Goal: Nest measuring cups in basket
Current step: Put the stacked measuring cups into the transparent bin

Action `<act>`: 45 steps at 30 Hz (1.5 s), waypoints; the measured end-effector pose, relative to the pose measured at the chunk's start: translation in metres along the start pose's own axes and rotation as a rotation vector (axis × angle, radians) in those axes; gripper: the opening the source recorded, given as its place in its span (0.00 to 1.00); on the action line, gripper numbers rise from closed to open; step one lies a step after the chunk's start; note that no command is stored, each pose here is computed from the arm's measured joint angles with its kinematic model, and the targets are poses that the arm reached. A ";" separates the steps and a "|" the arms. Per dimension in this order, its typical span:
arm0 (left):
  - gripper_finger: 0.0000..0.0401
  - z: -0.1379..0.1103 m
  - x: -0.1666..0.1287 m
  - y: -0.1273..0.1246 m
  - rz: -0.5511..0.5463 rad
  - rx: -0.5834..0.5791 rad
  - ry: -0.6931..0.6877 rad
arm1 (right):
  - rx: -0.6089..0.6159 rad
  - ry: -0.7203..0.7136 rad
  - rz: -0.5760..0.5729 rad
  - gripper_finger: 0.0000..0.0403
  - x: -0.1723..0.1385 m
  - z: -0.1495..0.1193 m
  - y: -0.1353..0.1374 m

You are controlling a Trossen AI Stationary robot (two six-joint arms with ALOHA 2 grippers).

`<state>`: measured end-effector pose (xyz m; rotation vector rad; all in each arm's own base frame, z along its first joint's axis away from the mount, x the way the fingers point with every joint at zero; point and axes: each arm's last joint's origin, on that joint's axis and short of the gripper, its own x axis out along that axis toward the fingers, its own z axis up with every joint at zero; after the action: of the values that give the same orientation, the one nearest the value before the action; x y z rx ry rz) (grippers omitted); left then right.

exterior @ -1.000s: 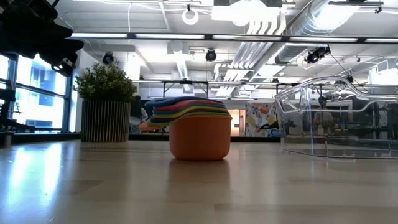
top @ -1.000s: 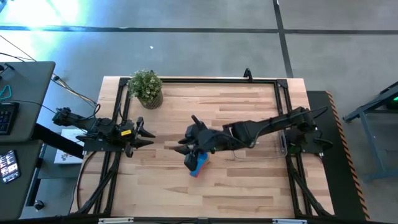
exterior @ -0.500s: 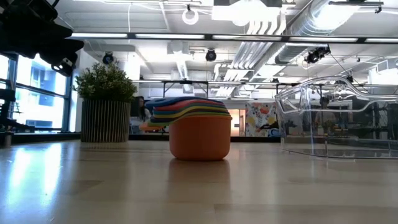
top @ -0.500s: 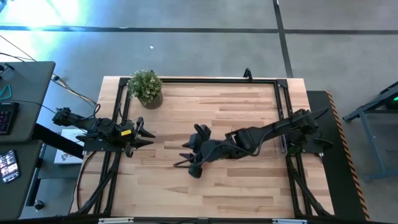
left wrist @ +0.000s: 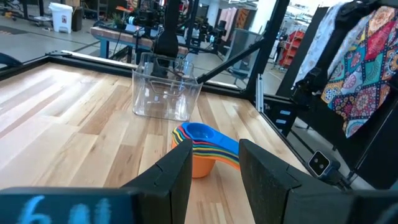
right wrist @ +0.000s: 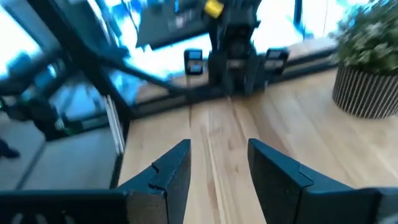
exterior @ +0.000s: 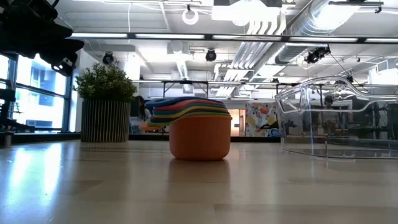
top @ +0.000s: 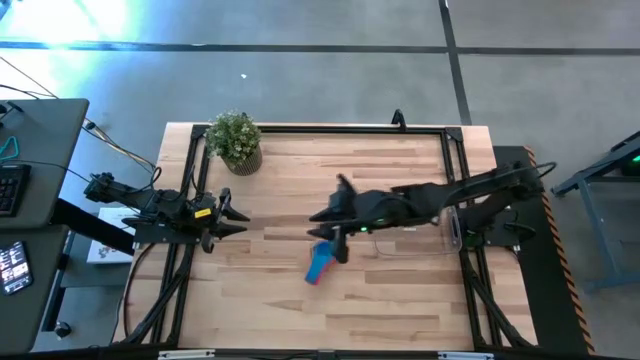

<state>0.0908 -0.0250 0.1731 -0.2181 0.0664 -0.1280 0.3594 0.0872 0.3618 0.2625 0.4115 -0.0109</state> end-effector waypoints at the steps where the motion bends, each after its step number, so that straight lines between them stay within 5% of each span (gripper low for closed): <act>1: 0.30 0.000 0.000 0.000 0.000 0.000 0.000 | 0.011 -0.038 0.008 0.38 -0.006 -0.008 -0.004; 6: 0.30 0.000 0.000 0.000 0.000 0.000 0.000 | 0.105 -0.242 0.017 0.38 -0.039 -0.030 -0.022; 21: 0.30 0.000 0.000 0.000 0.000 0.000 0.000 | 0.606 -0.396 -0.023 0.38 -0.064 -0.114 -0.021; 28: 0.30 0.000 0.000 0.000 0.000 0.000 0.000 | 0.830 -0.420 -0.030 0.38 -0.060 -0.153 -0.005; 45: 0.30 0.000 0.000 0.000 0.000 0.000 0.000 | 1.110 -0.483 -0.035 0.51 -0.010 -0.195 0.053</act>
<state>0.0908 -0.0250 0.1731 -0.2180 0.0668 -0.1276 0.2773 0.1873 0.2070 1.3163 -0.1157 -0.3379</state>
